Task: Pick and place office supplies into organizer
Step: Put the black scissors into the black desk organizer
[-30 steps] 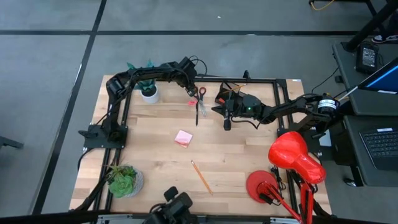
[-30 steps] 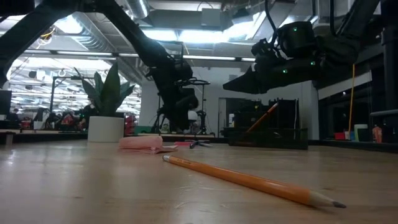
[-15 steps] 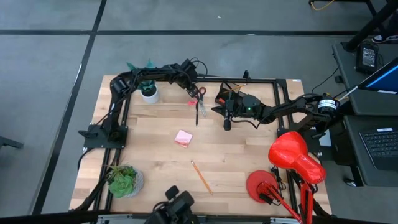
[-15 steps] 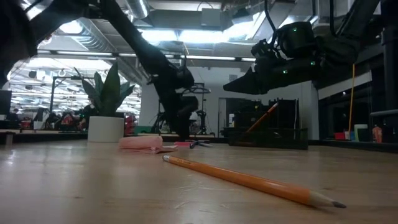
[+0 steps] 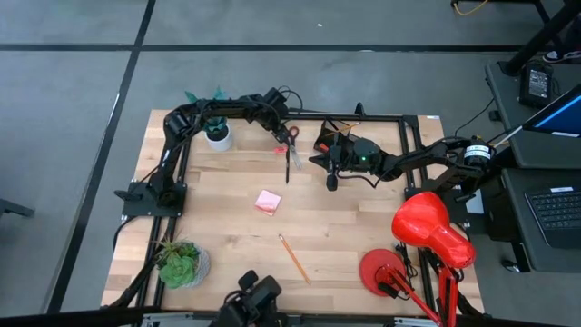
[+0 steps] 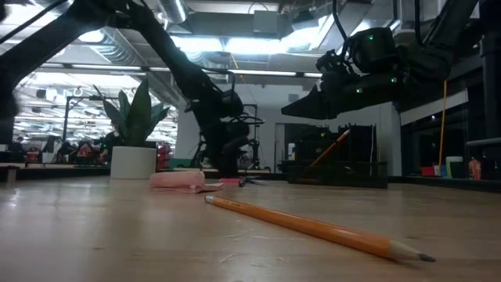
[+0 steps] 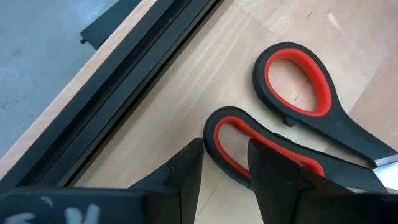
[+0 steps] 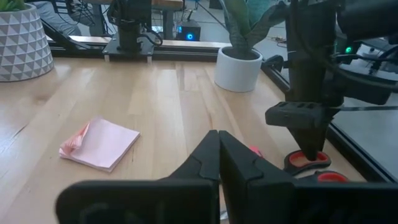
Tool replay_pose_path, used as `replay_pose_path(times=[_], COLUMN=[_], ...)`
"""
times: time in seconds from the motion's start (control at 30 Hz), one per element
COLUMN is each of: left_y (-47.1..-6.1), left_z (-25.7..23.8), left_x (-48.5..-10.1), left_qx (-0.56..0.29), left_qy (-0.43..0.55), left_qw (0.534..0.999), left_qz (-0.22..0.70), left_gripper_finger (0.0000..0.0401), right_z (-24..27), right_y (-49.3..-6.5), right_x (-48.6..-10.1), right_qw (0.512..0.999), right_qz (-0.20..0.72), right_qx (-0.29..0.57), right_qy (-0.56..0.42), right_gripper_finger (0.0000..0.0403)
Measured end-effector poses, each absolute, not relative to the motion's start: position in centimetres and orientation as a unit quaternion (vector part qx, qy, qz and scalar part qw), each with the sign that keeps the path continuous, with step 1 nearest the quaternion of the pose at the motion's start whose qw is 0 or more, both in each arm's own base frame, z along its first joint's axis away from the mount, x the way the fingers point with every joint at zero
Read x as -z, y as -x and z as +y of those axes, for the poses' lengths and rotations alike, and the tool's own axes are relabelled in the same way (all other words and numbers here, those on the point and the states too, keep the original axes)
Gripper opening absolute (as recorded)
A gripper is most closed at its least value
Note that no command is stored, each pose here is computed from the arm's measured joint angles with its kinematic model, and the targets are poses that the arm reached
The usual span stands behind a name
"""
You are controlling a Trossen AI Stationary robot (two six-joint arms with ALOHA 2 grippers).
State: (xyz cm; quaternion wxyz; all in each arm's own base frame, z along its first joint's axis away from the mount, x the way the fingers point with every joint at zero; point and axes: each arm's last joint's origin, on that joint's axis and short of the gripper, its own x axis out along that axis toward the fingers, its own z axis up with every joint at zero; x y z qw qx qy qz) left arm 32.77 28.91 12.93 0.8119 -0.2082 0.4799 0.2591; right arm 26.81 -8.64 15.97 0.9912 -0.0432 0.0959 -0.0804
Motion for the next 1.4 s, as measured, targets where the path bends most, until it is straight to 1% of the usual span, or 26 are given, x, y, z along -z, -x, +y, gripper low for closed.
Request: replay_pose_path(times=[0.23,0.53,0.7,0.93,1.17,1.4], left_y=[-32.0,-31.7,-31.7,-32.1,-32.5,-33.3], left_z=[28.8,28.6,28.5,27.8,27.6,27.9], left_x=[-12.8,-12.7,-12.6,-12.5,-12.5,-14.0], left_qx=[-0.276,-0.308,-0.312,-0.314,-0.311,-0.293], left_qy=[0.236,0.214,0.208,0.155,0.139,0.118], left_qw=[0.784,0.762,0.756,0.753,0.756,0.775], left_qz=[0.504,0.528,0.536,0.558,0.559,0.547], left_gripper_finger=[0.011,0.0088,0.0063,0.0012,0.0012,0.0011], right_z=[-8.6,-8.6,-8.6,-8.6,-8.6,-8.6], right_y=[-26.8,-26.8,-26.8,-26.8,-26.8,-26.8], right_x=[-16.0,-16.0,-16.0,-16.0,-15.9,-15.9], right_qw=[0.991,0.991,0.991,0.991,0.991,0.991], right_qz=[0.096,0.096,0.096,0.096,0.098,0.1], right_qx=[0.08,0.08,0.081,0.081,0.08,0.08], right_qy=[0.043,0.043,0.043,0.043,0.043,0.042], right_gripper_finger=[0.0007,0.0007,0.0007,0.0007,0.0007,0.0007])
